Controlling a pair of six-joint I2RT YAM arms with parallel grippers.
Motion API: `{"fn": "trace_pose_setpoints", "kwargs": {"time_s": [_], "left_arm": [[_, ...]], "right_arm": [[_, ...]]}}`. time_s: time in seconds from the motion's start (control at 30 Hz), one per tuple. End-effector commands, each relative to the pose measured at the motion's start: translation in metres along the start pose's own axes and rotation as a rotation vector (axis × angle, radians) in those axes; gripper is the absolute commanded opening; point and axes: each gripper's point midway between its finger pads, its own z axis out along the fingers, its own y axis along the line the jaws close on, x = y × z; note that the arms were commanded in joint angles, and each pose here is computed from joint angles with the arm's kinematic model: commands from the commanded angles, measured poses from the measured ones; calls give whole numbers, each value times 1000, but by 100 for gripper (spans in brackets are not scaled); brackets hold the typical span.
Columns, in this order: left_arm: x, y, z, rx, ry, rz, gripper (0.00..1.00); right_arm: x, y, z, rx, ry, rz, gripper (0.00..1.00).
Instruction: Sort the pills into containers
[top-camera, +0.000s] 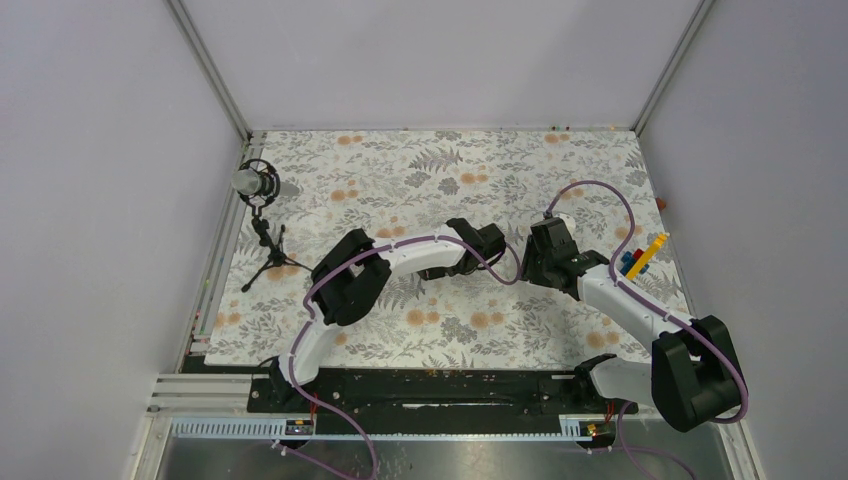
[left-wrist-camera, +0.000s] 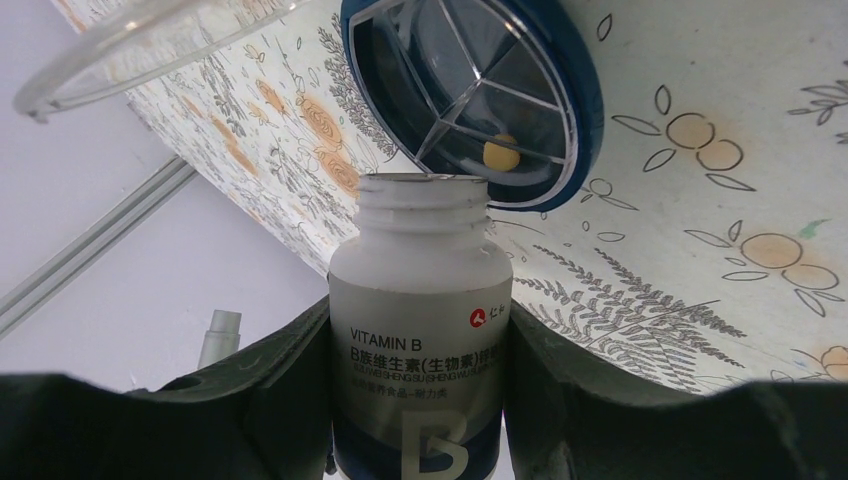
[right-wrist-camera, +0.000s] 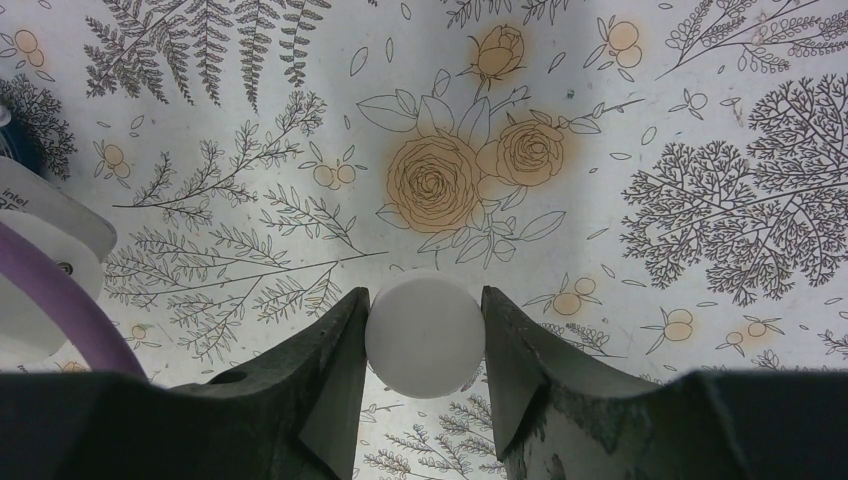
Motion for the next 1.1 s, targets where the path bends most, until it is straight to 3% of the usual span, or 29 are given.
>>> {"fn": "trace_pose_setpoints", "kwargs": {"time_s": [0.0,0.43,1.07], "left_arm": [[-4,18,-12,-64,-12,9,0],[-6,13,-16,-28,-85,-77,0],[3,19,-48,27,-364,-351,0]], "right_arm": [[-7,0,-2,-4,-28,11,26],[-6,1,-2,-8,-23,12,26],[-14,2,-8,-20,-57,23,27]]}}
